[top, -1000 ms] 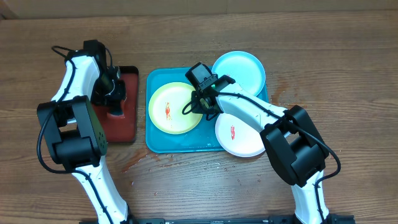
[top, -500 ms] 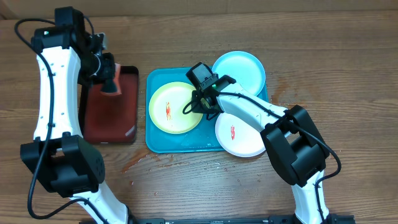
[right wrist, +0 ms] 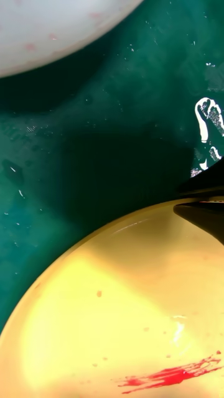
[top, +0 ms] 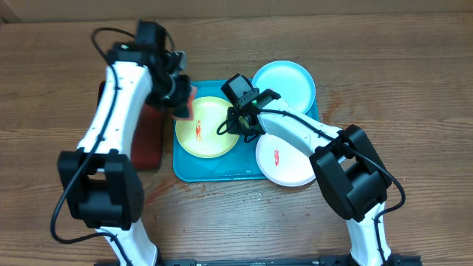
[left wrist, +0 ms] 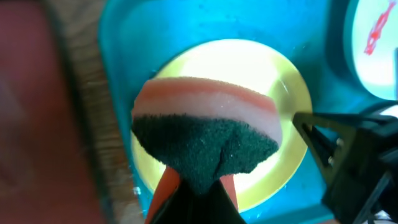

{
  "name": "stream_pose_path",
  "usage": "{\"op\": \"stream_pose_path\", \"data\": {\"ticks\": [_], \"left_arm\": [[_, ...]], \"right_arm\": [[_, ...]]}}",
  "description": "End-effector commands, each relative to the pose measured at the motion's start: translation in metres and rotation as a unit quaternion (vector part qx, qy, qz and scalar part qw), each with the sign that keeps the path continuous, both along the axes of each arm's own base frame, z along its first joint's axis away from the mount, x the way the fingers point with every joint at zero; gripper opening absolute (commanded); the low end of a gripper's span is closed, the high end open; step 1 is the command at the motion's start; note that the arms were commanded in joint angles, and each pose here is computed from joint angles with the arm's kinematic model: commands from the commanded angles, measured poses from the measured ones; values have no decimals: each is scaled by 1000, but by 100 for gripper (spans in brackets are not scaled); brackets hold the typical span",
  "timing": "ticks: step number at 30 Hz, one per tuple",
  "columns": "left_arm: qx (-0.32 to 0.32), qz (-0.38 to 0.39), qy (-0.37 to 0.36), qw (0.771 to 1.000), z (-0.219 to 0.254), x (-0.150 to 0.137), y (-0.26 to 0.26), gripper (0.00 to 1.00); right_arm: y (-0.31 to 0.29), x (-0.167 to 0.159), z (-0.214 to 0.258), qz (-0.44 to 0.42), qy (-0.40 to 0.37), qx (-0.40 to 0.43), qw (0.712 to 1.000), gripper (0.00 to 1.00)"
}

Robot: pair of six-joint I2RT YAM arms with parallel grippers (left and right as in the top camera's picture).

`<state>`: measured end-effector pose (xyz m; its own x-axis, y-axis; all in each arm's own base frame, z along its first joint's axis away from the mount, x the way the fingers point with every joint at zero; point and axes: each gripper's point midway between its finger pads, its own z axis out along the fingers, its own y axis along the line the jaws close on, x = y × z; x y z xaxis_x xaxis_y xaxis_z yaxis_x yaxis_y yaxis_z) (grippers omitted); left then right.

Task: Clean dirty plates on tray and stack at the side
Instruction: 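Lift the sponge with the left gripper and bring it over the yellow plate, then scrub the yellow plate with the sponge while the right gripper holds it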

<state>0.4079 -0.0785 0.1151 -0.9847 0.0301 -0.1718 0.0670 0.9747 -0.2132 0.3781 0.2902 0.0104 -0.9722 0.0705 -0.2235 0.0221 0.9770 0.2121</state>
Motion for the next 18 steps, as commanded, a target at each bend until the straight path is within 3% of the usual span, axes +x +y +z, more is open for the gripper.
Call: {"op": "stream_pose_path", "data": {"ticks": [1,11,18], "left_arm": [[7,30,35,999,-29,-14,-7,4],[48,59,41,996,-89,-33,-7,5],[43,70,30,996,-95,-29,-8,4]], "right_arm": [[-10,-11,-16,-4,25,-17,1000,4],[-7,-18,-17,-11,45,-4,999,4],[1,-33,-18,2,72,6,997,4]]}}
